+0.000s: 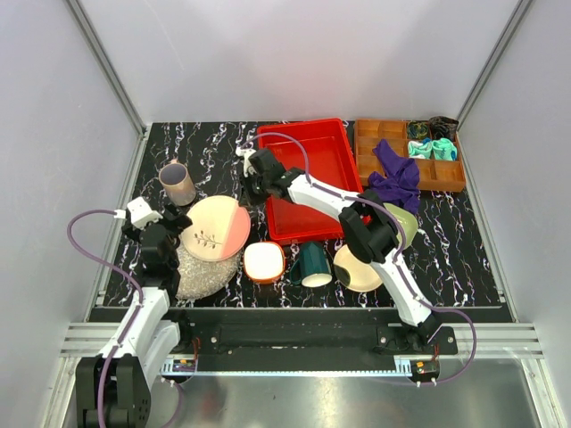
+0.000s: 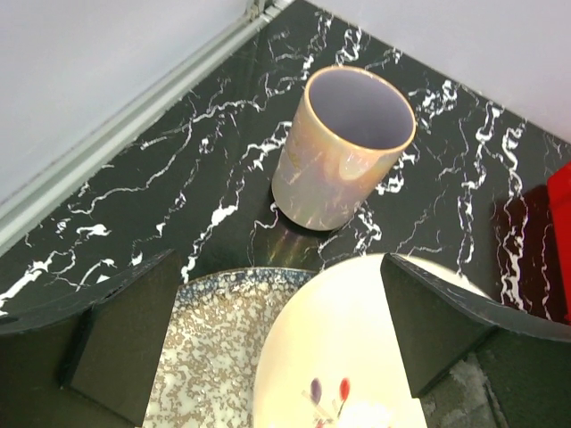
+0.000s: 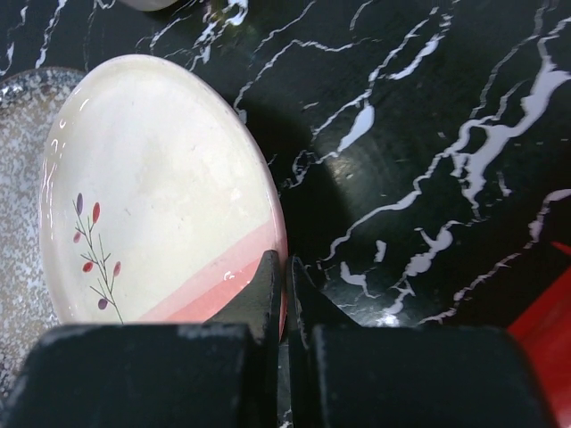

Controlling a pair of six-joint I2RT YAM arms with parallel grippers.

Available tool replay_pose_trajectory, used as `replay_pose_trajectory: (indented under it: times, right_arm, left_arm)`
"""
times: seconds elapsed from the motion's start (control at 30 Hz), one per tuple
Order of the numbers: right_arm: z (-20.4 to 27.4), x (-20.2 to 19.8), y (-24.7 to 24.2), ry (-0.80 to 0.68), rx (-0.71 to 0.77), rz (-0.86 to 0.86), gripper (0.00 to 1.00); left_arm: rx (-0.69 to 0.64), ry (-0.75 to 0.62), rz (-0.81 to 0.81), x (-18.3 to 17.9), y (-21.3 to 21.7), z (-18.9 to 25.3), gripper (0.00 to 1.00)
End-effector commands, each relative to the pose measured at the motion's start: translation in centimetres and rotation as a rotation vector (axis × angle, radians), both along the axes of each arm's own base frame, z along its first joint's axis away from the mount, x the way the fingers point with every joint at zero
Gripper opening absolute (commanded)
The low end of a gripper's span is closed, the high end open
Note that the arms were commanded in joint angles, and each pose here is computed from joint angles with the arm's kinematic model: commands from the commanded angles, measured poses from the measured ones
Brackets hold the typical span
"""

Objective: Place the mixed dishes into the plastic bin
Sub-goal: Move the plate to the center of the board.

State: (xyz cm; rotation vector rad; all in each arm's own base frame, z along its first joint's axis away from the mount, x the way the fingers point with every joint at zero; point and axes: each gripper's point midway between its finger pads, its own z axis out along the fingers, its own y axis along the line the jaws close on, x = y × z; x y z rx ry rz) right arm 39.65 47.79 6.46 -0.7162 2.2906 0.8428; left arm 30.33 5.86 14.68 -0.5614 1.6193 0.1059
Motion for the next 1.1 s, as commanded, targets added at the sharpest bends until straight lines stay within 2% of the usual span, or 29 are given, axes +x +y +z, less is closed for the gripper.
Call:
replay_pose_trajectory:
  times: [0.0, 0.37, 0.5, 1.07]
  right_arm:
    - [4.7, 3.6, -0.6, -0.119, 0.044, -0.069, 0.0]
    - [5.8, 5.0, -0.1, -0.151, 0.054, -0.082, 0.0]
    - [6.3, 5.8, -0.1, -0.169, 0.054, -0.094, 0.0]
    - [4.1, 9.3, -1.0, -0.148, 0.052, -0.135, 0.0]
  left_arm:
    - [-0.009, -0.027, -0.041, 0.8, -0.6, 0.9, 0.99]
    - [-0.049, 0.052, -0.118, 2.5, -2.1, 0.1, 0.99]
    - [-0.075, 0.041, -0.148, 3.3, -2.8, 0.4, 0.99]
    - [-0.052, 0.053, -0.171, 3.7, -3.0, 0.9, 0.99]
